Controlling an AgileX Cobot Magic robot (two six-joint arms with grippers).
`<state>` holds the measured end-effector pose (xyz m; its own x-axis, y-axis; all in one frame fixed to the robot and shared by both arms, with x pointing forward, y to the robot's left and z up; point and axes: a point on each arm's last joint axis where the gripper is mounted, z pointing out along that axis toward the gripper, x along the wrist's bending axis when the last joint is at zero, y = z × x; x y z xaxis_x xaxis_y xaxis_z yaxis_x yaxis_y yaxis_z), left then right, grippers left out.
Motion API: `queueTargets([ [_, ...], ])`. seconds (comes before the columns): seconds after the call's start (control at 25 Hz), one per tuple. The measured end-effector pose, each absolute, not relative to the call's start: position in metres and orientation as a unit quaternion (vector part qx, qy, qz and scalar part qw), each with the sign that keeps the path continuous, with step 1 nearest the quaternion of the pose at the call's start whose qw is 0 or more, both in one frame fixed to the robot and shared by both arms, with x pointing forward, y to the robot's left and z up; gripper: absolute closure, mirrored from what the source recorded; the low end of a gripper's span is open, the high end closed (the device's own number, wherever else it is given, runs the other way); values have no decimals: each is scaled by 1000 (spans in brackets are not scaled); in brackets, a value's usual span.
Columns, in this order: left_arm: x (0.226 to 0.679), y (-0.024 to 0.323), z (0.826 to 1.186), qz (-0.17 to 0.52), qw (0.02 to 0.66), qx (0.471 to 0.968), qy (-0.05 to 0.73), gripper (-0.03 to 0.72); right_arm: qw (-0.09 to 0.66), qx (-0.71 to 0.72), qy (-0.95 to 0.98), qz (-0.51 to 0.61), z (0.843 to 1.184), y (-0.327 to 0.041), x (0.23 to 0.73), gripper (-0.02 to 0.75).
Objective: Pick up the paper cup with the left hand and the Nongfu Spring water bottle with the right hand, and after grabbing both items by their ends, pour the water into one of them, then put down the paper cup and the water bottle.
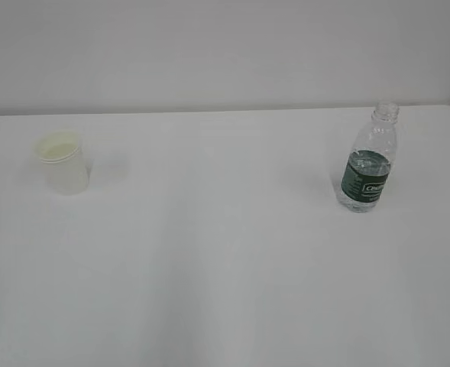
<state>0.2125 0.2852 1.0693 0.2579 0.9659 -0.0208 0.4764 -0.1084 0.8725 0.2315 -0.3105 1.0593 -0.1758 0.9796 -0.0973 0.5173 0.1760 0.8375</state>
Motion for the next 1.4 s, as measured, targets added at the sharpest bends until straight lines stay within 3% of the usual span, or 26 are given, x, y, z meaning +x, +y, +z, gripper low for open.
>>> queueTargets([
  [0.36,222,285,1061,302,408,677,533,213,344,543,685,344,1046,-311,228,149],
  [1.4,226,285,1059,309,416,670,532,238,346,540,683,348,1044,-311,230,150],
])
